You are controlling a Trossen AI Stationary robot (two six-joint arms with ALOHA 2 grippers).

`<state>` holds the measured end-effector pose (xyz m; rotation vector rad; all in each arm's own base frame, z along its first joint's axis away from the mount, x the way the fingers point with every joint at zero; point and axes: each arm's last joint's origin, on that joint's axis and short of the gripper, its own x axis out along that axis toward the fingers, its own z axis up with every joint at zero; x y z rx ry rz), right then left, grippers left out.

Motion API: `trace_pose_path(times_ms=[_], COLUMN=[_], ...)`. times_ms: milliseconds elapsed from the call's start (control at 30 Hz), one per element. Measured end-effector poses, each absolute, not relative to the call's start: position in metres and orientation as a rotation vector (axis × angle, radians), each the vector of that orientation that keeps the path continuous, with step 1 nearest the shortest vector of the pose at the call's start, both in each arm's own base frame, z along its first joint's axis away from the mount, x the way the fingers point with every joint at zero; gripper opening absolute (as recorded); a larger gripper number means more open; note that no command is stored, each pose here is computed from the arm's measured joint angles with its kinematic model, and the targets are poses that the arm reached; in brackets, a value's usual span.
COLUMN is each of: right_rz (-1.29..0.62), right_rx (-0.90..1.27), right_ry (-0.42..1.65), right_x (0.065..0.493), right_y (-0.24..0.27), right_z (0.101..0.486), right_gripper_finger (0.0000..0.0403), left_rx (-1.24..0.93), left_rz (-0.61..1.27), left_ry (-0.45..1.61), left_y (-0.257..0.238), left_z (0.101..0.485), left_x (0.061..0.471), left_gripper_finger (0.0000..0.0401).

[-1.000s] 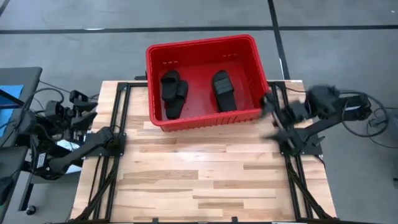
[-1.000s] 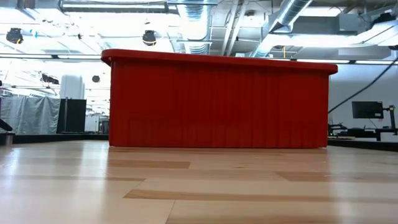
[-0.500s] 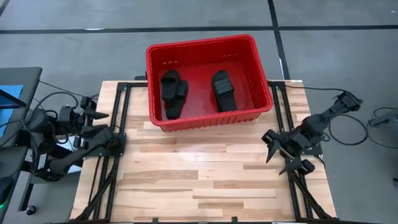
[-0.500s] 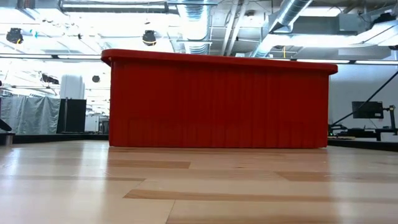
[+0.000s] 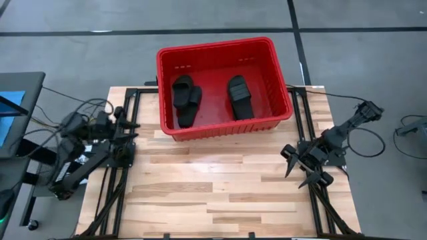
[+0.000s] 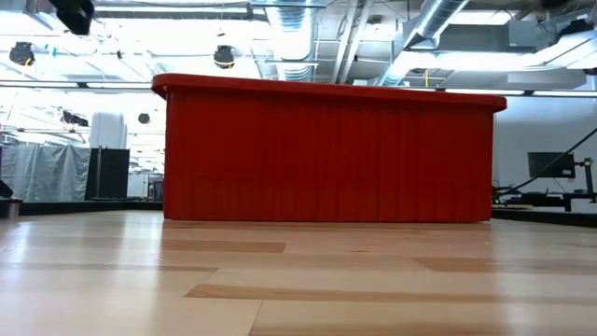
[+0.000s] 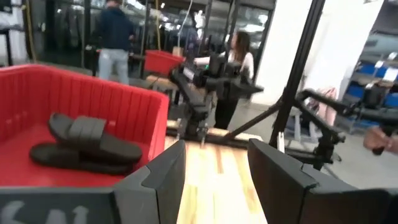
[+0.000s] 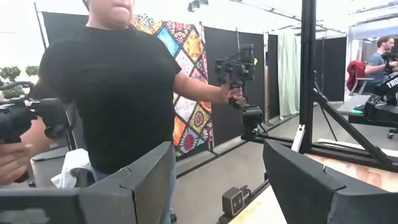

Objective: Pick and place slides into bin
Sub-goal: Return to Home Position

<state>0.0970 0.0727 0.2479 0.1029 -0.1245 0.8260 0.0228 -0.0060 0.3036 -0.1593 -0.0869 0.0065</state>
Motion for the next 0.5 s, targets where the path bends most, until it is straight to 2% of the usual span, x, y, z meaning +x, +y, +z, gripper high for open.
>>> trace_pose_path(times_ms=[333, 500], right_rz=[0.833, 0.835], right_rx=[0.179, 0.188], right_ry=[-0.153, -0.203], right_x=[0.082, 0.076], right_y=[0.063, 0.059], right_z=[0.222, 0.225], right_gripper_finger=[0.0244, 0.0244], left_rx=[-0.206, -0.155], left_rz=[0.059, -0.008], left_ry=[-0.157, -0.246], left_y=[0.020, 0.021], left_z=[0.273, 0.270], left_x=[0.046, 0.052], left_gripper_finger=[0.0164, 0.0164])
